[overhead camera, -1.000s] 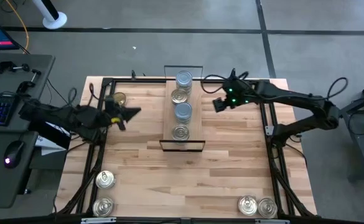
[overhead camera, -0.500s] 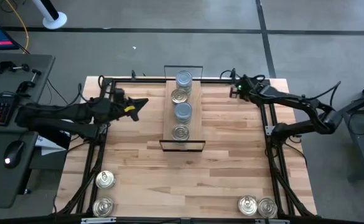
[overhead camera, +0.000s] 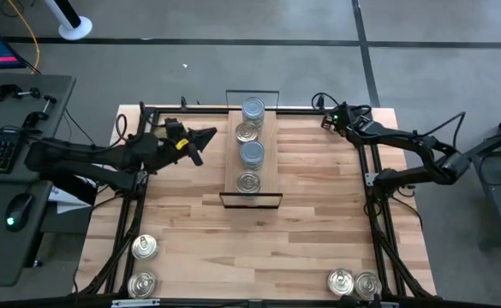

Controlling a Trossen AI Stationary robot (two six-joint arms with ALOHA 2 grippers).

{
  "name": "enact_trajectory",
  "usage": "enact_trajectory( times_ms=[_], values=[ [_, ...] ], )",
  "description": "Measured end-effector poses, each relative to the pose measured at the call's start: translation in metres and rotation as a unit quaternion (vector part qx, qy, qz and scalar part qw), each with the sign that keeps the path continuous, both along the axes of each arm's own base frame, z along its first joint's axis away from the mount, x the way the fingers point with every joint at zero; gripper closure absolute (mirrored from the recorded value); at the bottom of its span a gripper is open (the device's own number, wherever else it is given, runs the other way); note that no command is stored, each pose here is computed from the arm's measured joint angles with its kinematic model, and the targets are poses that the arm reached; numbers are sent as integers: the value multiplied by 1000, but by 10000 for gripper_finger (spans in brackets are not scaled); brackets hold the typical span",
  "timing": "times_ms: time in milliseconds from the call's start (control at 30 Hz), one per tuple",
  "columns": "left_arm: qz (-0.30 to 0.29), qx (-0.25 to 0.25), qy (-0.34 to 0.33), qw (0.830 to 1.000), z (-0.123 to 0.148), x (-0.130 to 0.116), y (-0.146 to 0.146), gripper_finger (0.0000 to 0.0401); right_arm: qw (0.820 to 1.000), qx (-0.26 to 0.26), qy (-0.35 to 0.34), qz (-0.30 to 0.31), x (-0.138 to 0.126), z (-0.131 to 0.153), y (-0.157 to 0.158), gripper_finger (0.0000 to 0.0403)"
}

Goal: Stack canned seafood by type on shelf
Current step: Move the green tuna can to the middle right of the table

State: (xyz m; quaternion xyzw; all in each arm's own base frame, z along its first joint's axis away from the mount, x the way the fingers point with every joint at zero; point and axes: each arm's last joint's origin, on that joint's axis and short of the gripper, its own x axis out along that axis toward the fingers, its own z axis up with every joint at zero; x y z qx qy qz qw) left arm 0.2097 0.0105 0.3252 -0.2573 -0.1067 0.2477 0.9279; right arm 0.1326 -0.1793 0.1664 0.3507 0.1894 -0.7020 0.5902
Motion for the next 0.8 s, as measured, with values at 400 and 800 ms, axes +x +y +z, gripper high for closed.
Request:
enact_trajectory(
  times_ms=[400,800],
  values=[
    [-7,9,-30,999,4,4,-4,401,998,38,32,-25,6,-29,-6,403],
    [-27,11,-29,999,4,5,-6,401,977,109,47,179,36,-32,23,403]
  ],
)
